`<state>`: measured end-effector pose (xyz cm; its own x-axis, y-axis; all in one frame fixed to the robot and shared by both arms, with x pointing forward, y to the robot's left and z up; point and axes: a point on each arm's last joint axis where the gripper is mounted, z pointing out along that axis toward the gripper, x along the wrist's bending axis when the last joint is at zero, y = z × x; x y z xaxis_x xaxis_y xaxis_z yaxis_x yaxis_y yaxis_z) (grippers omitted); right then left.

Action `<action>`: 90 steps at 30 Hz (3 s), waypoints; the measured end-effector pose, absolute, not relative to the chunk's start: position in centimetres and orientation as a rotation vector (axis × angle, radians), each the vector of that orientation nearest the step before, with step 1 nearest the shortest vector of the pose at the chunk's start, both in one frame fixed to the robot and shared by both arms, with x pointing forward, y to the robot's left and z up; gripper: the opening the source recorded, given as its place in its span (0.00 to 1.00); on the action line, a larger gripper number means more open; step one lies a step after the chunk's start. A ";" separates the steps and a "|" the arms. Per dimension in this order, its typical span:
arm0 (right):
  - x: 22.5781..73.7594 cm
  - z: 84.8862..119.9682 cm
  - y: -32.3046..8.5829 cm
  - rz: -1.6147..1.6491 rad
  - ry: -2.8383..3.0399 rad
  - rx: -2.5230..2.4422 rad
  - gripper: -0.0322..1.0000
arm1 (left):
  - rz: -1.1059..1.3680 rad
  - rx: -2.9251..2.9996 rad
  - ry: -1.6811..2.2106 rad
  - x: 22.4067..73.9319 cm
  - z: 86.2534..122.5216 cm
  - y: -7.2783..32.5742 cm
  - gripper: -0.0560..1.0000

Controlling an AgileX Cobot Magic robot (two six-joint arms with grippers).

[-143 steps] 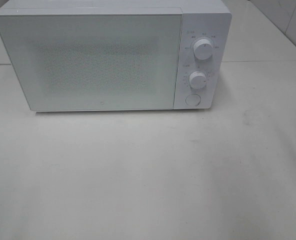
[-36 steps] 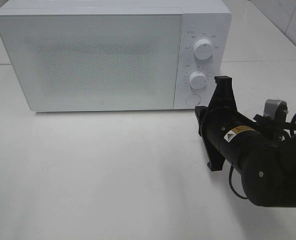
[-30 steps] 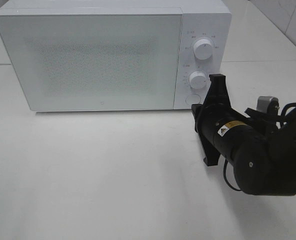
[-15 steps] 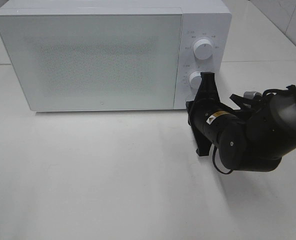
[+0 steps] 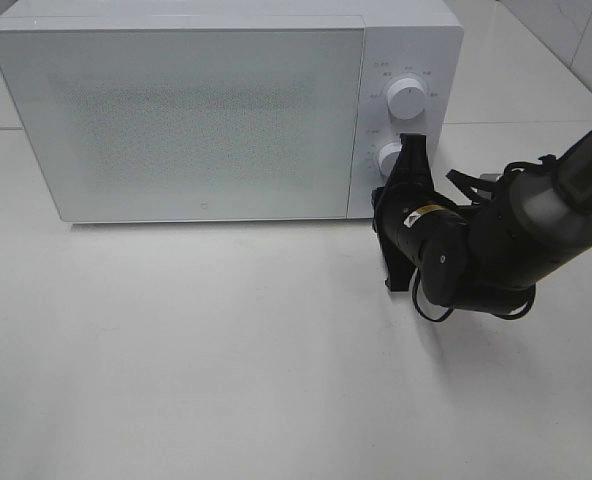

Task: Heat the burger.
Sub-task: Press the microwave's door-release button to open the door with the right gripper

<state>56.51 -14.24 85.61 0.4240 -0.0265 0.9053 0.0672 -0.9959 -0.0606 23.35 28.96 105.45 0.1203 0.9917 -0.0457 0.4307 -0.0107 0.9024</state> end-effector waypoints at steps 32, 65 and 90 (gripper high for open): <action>58.1 84.6 -14.3 -1.635 0.062 -2.617 0.04 | 0.856 1.571 1.433 23.3 105.5 29.0 0.99; 59.0 84.7 -13.8 -1.578 0.067 -2.666 0.04 | 0.856 1.571 1.433 23.3 105.5 29.0 0.99; 55.8 86.5 -15.7 -1.476 -0.127 -2.716 0.04 | 0.856 1.571 1.433 23.3 105.5 29.0 0.99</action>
<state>55.78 -15.66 86.48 0.5414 0.0493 0.8393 0.0949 -0.9955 -0.0027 23.35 28.96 105.45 0.1198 0.9918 -0.0449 0.4307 -0.0112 0.9024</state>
